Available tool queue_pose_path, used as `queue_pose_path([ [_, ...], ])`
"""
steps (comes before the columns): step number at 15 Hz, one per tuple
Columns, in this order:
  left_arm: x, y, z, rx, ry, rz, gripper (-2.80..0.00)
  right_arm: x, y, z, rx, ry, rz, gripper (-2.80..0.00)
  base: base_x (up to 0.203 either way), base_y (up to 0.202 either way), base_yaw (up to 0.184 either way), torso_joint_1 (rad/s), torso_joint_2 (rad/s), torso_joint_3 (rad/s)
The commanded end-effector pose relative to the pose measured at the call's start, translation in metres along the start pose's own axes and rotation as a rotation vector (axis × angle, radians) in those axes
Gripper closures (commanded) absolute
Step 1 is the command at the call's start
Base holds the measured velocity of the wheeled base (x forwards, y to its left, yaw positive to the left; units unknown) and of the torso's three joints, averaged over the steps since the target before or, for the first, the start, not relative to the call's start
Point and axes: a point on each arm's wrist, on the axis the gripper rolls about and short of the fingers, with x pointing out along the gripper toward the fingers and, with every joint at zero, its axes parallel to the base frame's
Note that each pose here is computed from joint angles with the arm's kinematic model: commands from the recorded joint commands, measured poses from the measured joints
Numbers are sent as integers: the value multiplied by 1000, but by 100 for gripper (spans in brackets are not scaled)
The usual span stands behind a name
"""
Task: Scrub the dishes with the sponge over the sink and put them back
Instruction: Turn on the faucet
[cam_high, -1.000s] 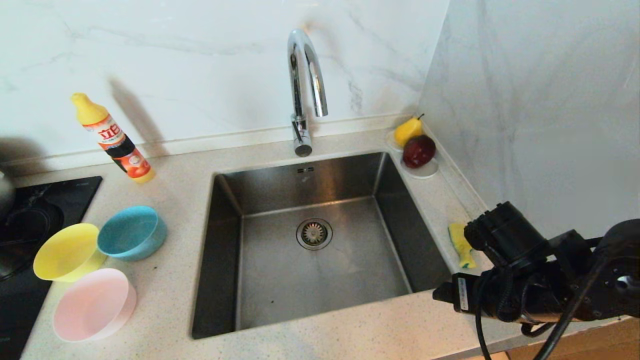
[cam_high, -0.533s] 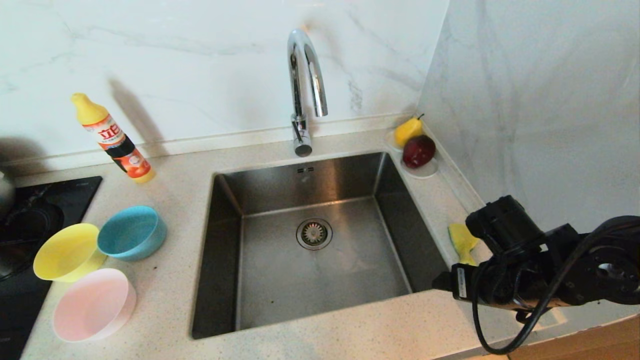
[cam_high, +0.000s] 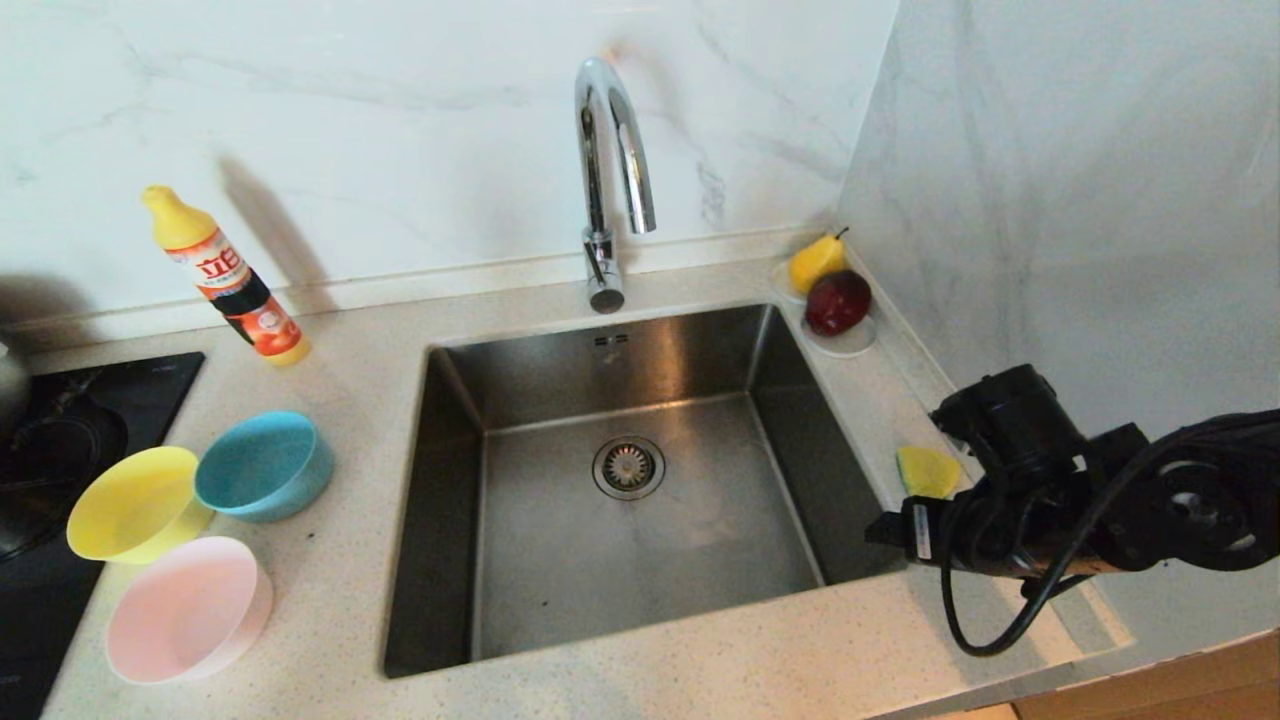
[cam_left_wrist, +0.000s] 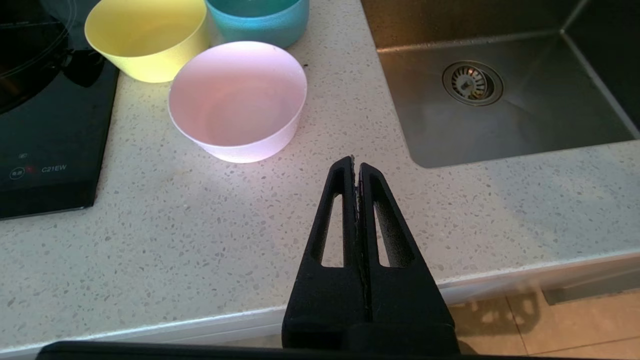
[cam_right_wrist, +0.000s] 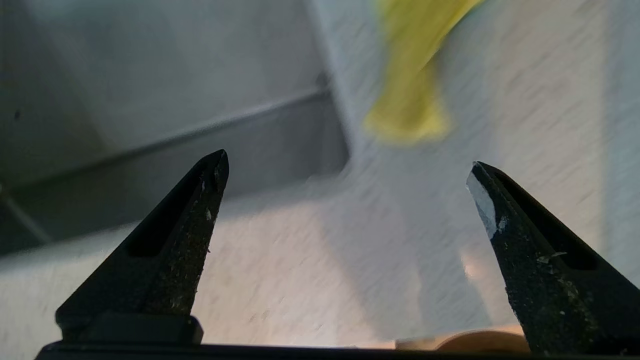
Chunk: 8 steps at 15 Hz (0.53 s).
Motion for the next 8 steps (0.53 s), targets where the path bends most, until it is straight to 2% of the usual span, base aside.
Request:
queue_pose_path([
  [1, 0, 0, 0, 0, 2, 0, 0, 2, -5, 11, 18, -19, -7, -280, 0, 0, 0, 0, 0, 0],
  [8, 0, 0, 0, 0, 2, 0, 0, 15, 0, 15, 19, -2, -7, -280, 0, 0, 0, 0, 0, 0],
])
